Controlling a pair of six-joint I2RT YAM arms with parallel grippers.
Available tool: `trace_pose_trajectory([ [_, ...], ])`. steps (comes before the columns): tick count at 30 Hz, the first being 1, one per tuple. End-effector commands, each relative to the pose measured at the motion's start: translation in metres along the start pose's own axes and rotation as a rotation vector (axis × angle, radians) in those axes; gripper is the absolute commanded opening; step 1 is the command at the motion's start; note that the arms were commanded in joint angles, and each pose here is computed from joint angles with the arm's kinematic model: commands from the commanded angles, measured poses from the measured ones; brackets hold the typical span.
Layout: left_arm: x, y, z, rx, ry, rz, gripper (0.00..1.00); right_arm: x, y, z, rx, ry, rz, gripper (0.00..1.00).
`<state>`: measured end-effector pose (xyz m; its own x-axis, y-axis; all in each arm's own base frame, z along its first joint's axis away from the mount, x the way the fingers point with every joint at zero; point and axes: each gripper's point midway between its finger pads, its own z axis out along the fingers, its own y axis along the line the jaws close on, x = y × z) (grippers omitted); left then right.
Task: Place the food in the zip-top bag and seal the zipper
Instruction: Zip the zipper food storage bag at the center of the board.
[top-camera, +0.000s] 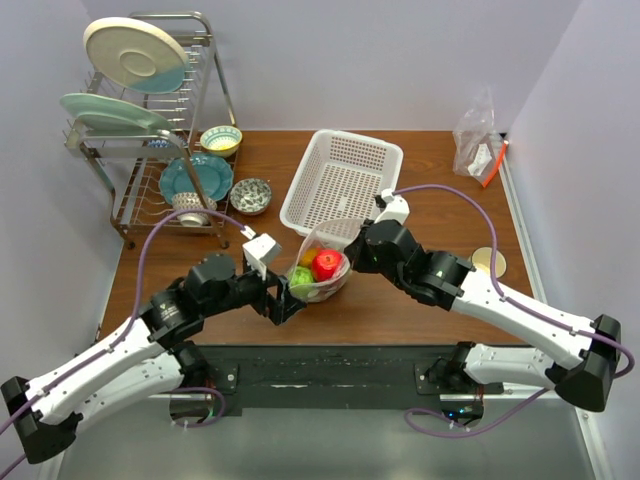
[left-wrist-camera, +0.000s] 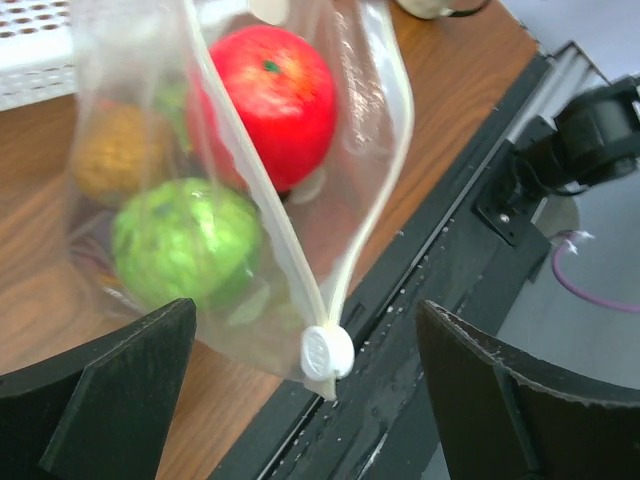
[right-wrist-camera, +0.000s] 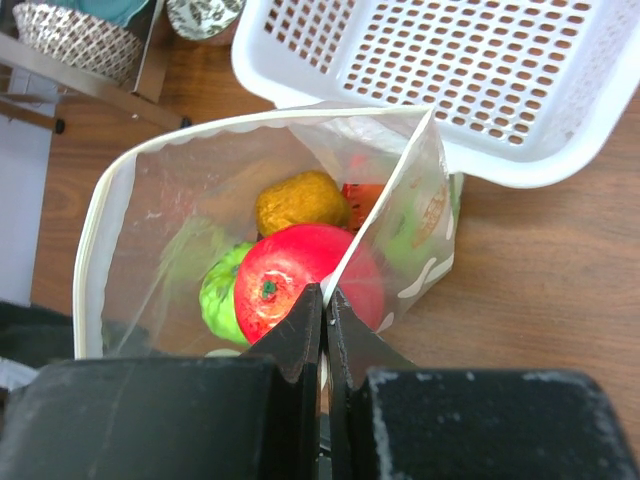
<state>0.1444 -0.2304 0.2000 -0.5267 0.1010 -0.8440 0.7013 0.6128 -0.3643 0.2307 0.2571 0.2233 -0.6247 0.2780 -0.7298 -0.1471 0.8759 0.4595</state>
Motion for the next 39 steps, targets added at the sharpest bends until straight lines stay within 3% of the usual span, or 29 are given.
trace_pose_trajectory([
  [1, -0.023, -0.025, -0.001, 0.125, -0.153, 0.074, 0.92, -0.034, 0.004, -0.009, 0.025, -0.121, 0.073, 0.0],
  [8, -0.011, -0.006, 0.012, -0.005, -0.113, 0.085, 0.75, -0.041, 0.008, -0.013, 0.005, -0.143, 0.076, 0.0],
  [17, 0.011, -0.002, 0.021, -0.061, -0.072, 0.079, 0.67, -0.039, 0.002, -0.014, 0.038, -0.13, 0.069, 0.0],
  [24, 0.009, 0.012, 0.015, -0.149, -0.092, 0.044, 0.38, -0.04, -0.011, -0.019, 0.087, -0.139, 0.081, 0.0],
  [31, 0.013, 0.009, 0.02, -0.131, -0.058, 0.052, 0.33, -0.041, -0.036, -0.032, 0.163, -0.165, 0.079, 0.0],
  [39, -0.007, 0.002, 0.016, -0.111, -0.131, 0.054, 0.05, -0.032, -0.056, -0.044, 0.191, -0.158, 0.056, 0.0],
])
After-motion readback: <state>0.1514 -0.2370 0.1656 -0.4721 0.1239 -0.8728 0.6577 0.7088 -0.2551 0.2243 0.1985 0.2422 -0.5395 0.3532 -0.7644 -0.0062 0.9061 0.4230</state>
